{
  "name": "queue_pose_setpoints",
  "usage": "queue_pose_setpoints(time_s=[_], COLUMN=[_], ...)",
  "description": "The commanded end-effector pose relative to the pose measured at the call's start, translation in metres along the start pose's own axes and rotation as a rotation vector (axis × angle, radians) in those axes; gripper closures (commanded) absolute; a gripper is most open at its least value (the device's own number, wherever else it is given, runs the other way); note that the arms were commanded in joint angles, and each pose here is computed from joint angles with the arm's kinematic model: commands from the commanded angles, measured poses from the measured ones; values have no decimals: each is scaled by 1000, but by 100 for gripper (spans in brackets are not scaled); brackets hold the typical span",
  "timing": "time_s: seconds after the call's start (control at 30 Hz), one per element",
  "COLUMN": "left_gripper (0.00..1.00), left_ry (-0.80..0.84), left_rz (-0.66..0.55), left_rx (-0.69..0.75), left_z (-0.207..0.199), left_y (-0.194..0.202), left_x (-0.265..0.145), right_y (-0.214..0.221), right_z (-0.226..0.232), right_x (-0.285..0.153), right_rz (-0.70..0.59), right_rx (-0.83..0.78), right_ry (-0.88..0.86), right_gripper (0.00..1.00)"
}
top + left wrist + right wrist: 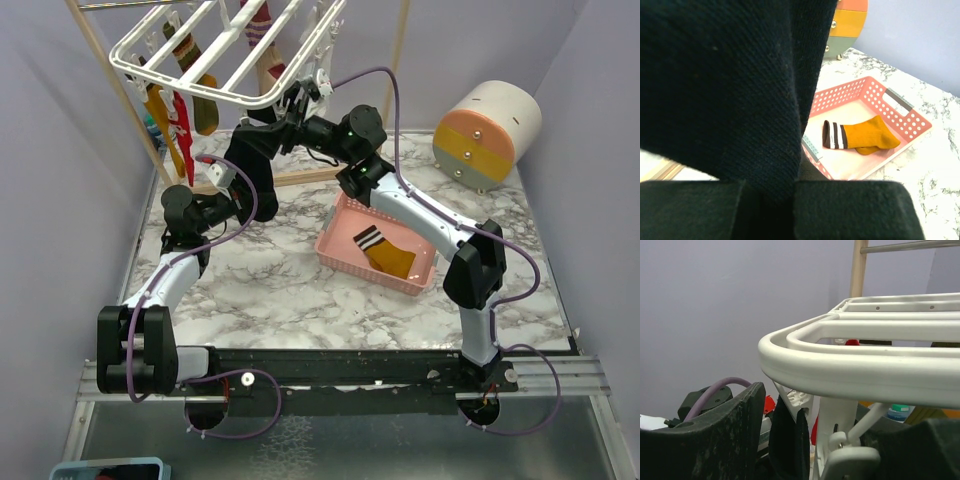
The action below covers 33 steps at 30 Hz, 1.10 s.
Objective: Remove the socks clipped to the hanger
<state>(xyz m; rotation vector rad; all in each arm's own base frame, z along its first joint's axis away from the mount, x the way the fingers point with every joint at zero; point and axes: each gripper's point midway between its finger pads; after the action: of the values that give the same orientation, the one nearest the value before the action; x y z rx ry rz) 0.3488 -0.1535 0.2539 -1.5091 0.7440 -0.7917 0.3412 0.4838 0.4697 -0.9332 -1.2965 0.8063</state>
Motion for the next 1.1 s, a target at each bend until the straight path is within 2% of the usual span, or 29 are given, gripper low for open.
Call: queue_pose_setpoints(time_s=[0.0,0.3,0.33,0.37,0.4,0.5,0.6,0.7,0.73,0.77,0.87,0.9,1.07], left_gripper=[100,100,100,100,100,100,100,100,100,100,100,100,100], left_ry=[31,34,34,34,34,34,33,34,34,33,25,20,24], left_rz=[-2,0,0,0,0,0,-1,-2,-1,-2,-5,-8,-26], left_rx=[4,1,-1,0,0,0,1,2,0,1,3,7,36], left_z=[-3,-2,-2,-2,-2,-2,-2,-2,-2,-3,-2,-2,-8], left_y=[-2,-2,-1,-1,-1,-1,-1,-2,-2,-2,-3,-5,-14], left_x=[1,1,1,1,1,1,1,1,1,1,1,0,7], right_y=[-12,-20,-20,-21,-21,-20,-19,-19,-18,-18,-15,-14,-2], right_z=[4,7,7,7,7,7,7,6,6,5,4,4,-1], right_x=[7,9,10,10,10,11,11,11,11,11,9,9,4], right_rz=[-45,-63,-64,-65,-65,-61,-59,-59,-57,-55,-50,-47,-11], right_rx=[-15,-23,-21,-21,-18,-15,-13,-12,-7,0,12,14,39], right_ry=[-20,-35,-37,-38,-36,-39,-40,-38,-34,-30,-20,-19,17], right_gripper=[45,59,64,80,88,91,99,99,97,89,50,42,20])
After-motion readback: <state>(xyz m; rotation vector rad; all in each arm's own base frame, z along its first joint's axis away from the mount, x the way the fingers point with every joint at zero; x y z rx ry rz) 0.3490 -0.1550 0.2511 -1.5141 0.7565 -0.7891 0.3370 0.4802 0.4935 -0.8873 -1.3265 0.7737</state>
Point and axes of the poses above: each gripper's point midway between its finger pads, its own x axis out along the fingers, its own z axis along the line the jaws close on, y = z × x, and after that the axes turned 5 degrees about x, right-handed
